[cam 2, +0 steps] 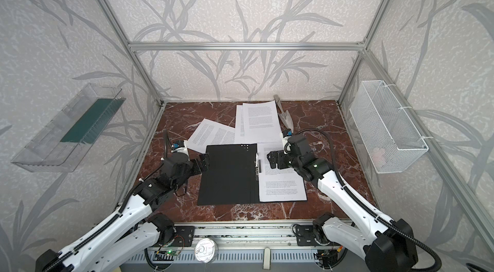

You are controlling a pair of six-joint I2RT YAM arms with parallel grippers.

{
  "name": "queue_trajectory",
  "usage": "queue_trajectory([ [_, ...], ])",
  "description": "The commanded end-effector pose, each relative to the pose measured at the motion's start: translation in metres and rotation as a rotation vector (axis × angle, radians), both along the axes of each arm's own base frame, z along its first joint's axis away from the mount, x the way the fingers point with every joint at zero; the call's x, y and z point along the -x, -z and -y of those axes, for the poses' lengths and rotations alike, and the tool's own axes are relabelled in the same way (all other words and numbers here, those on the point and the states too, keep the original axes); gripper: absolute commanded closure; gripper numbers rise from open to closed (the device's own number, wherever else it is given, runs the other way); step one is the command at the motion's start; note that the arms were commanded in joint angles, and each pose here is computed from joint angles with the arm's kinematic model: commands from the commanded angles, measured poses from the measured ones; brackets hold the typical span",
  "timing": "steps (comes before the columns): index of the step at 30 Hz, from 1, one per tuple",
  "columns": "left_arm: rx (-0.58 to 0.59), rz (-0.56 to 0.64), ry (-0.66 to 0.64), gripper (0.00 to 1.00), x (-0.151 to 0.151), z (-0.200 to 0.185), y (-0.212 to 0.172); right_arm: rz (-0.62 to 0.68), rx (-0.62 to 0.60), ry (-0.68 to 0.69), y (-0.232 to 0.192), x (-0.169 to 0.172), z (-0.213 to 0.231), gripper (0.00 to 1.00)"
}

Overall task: Put the files into the folder
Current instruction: 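Press the folder cover with the right gripper while the left moves to far papers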

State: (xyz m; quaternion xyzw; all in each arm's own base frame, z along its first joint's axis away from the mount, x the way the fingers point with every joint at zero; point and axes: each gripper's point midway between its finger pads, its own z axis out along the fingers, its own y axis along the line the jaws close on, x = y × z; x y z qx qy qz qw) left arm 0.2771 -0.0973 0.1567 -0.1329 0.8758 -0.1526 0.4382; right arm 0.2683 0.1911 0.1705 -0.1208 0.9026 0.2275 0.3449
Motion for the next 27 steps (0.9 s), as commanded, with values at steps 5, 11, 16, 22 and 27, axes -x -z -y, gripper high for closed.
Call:
queue_trajectory([
  [5,0.166,-0.050,-0.079,0.01,-0.050,-0.024,-0.005,0.038,0.069,-0.308,0.023,0.028,-0.093,0.11],
  [11,0.219,-0.098,-0.160,0.05,-0.094,-0.056,0.017,0.016,0.187,-0.449,0.062,0.049,-0.126,0.12],
  [16,0.110,-0.192,-0.143,0.10,-0.136,-0.070,0.034,-0.049,0.200,-0.488,0.086,0.054,-0.136,0.12],
  [22,0.004,-0.299,-0.084,0.12,-0.182,-0.081,0.057,-0.065,0.239,-0.483,0.103,0.051,-0.136,0.08],
  [27,-0.033,-0.445,-0.057,0.13,-0.205,-0.100,0.080,-0.119,0.231,-0.513,0.119,0.055,-0.145,0.06],
])
